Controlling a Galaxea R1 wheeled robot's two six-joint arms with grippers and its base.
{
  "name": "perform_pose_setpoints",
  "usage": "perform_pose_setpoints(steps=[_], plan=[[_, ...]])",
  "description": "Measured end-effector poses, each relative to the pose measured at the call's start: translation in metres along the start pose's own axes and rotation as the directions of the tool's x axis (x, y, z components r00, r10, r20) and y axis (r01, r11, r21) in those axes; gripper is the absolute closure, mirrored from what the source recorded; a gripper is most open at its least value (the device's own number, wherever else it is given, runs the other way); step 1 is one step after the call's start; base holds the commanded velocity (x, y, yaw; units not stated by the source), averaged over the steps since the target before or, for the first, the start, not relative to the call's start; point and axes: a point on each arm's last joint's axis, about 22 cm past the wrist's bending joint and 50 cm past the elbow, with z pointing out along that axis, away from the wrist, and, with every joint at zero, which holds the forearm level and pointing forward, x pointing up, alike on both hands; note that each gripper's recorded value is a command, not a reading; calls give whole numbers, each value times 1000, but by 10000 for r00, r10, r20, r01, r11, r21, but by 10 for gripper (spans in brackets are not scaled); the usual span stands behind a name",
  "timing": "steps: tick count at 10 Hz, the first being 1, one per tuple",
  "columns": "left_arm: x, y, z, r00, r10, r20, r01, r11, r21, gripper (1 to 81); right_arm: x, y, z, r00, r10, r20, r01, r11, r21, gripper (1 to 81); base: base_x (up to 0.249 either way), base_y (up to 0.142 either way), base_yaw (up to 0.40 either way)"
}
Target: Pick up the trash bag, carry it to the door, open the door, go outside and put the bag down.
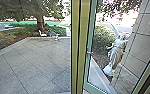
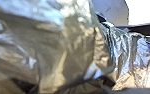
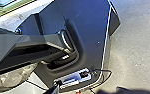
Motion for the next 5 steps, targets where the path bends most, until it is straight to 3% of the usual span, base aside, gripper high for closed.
perform_pose_setpoints(steps=[2, 5], plan=[[2, -1, 0, 9999, -46, -94, 46, 10000, 7, 811, 1, 3, 11, 10000, -38, 80, 40, 9993, -363, 10, 0, 0, 0], [-13, -2, -1, 9956, -823, -442, 823, 9966, -18, 811, 13, -25, 24, 9958, -811, 435, 818, 9965, -150, 10, 0, 0, 0]])
